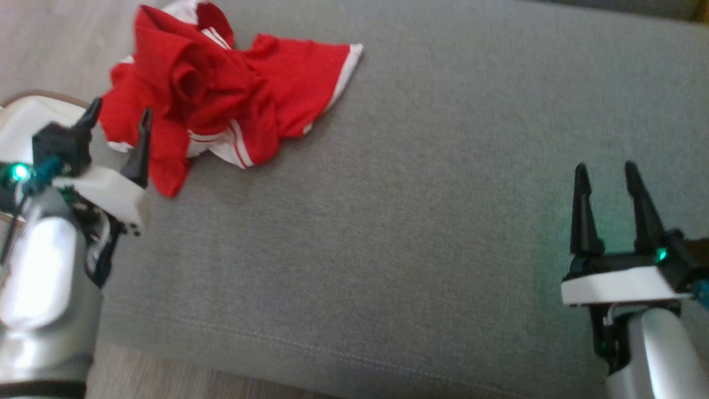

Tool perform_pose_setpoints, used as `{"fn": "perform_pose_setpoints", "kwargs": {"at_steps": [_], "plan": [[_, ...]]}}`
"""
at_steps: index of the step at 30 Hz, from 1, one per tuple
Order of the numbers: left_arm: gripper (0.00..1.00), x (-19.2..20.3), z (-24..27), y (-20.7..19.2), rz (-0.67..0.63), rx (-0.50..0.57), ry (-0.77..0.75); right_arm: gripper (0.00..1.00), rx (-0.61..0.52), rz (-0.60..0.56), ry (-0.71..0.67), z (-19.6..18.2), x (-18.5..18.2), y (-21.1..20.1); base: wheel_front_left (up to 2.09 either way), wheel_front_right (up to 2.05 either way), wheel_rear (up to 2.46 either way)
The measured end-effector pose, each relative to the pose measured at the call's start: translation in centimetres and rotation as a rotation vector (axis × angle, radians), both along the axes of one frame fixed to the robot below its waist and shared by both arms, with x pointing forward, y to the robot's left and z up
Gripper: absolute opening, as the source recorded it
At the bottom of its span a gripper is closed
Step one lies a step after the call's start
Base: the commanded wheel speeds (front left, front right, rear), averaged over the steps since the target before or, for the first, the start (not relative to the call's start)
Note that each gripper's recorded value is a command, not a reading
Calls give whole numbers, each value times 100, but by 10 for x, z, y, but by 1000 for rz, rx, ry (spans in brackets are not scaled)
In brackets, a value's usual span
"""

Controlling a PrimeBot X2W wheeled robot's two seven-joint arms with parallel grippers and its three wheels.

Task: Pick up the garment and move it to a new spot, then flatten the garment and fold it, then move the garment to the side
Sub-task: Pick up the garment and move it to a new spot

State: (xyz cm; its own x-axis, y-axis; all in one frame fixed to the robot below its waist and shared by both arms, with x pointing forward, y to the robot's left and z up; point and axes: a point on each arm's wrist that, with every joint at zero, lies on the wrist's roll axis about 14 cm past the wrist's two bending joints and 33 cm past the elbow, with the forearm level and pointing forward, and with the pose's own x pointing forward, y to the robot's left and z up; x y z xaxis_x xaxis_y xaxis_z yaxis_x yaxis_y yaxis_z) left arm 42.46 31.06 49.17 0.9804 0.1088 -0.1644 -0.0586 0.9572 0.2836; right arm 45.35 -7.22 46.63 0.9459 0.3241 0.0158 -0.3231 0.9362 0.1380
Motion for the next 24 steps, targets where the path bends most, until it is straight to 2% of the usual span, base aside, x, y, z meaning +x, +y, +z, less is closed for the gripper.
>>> {"fn": "perform_pose_setpoints", "kwargs": {"at_steps": [9,19,20,21,24], "plan": [[100,47,-40,-1,-54,60,176,100,-36,-97,44,-24,12,-36,0,0,0],[100,63,-63,10,-35,68,262,100,-44,-116,69,-35,12,-45,0,0,0],[31,63,-66,10,-34,68,274,100,-45,-118,70,-36,12,-45,0,0,0],[0,63,-68,9,-35,66,283,100,-45,-120,71,-36,11,-46,0,0,0],[0,65,-65,10,-33,58,264,100,-45,-122,64,-33,12,-47,0,0,0]]}}
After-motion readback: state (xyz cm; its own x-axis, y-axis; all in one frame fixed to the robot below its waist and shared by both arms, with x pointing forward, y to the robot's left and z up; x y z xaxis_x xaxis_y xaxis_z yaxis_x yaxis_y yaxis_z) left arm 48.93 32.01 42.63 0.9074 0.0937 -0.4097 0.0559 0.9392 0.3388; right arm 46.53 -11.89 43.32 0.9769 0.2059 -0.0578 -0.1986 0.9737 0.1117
